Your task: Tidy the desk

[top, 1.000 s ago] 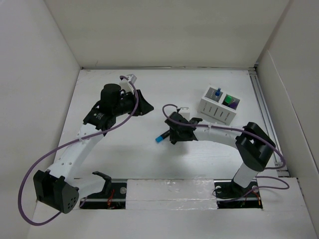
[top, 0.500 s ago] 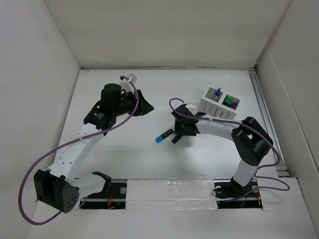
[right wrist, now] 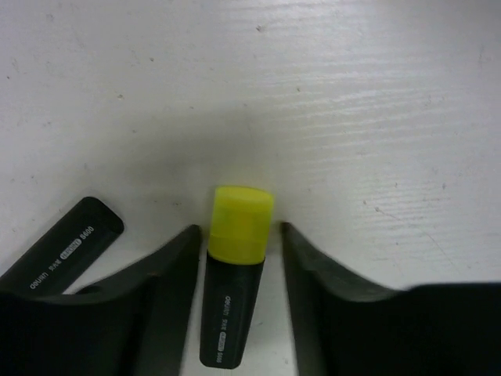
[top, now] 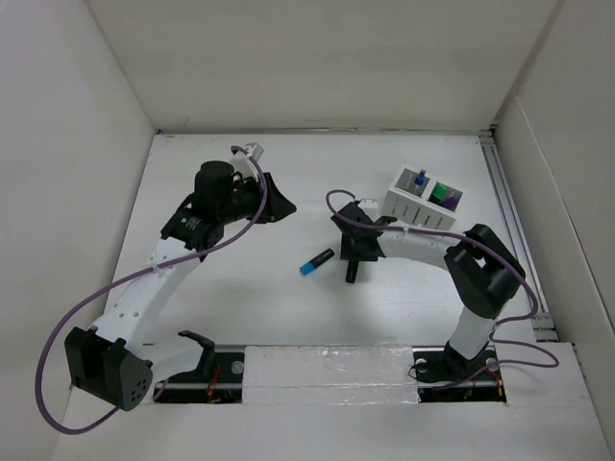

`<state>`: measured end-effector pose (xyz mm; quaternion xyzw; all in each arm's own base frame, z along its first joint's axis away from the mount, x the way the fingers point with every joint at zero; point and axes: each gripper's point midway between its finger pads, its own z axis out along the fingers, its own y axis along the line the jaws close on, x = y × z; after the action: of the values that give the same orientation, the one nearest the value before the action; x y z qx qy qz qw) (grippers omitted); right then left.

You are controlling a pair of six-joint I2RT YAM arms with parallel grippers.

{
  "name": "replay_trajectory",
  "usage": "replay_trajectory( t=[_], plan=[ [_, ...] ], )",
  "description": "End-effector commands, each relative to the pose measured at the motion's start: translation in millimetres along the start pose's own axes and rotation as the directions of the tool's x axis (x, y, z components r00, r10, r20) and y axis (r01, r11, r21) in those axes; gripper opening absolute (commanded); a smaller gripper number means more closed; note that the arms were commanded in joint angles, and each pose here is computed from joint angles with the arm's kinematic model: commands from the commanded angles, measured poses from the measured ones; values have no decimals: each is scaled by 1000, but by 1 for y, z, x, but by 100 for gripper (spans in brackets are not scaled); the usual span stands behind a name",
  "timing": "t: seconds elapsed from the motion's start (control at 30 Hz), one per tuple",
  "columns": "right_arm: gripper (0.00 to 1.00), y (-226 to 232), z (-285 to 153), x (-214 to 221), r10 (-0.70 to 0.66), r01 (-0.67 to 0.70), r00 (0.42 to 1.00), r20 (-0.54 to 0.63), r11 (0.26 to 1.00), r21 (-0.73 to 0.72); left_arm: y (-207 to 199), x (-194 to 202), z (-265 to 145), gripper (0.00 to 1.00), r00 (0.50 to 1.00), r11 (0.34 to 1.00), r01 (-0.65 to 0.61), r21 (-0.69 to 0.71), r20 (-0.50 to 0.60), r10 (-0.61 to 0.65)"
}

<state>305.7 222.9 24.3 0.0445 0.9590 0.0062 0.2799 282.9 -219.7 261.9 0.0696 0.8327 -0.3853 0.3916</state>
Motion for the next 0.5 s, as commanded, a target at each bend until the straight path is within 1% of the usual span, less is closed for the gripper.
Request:
replay_trajectory(
  t=[0.0,0.07,0.17,0.23,0.27,0.3,0.33,0.43,0.47],
  plan=[
    [57,-16,-3,11,-1,1,1000,-19,1000,32,-13,-21,-5,32,998,999,-33,33,60,31],
    [58,-17,-3,14,-8,9,1000,-24,999,31,-14,-21,-4,32,998,999,-30,37,58,28],
    [38,-18,-1,13,0,1,1000,-27,1000,22,-15,-24,-1,32,998,999,-27,41,59,25],
    [20,-13,-4,9,-9,8,1000,-24,1000,-2,-16,-25,-1,32,998,999,-29,45,60,26],
    [20,-11,-6,6,-5,5,1000,-16,1000,-9,-16,-25,-1,32,998,999,-27,44,57,25],
    [14,-9,-8,3,-5,4,1000,-9,1000,-20,-16,-25,0,32,998,999,-29,45,59,27],
    [11,-9,-11,-5,7,-6,1000,10,999,-32,-16,-26,0,32,998,999,-28,43,59,25],
    [8,-4,-31,-34,42,-34,996,77,995,-94,-15,-25,0,32,998,999,-25,39,58,22],
    [8,-10,-35,-47,64,-54,994,93,993,-101,-15,-25,0,32,998,999,-24,40,59,22]
  ],
)
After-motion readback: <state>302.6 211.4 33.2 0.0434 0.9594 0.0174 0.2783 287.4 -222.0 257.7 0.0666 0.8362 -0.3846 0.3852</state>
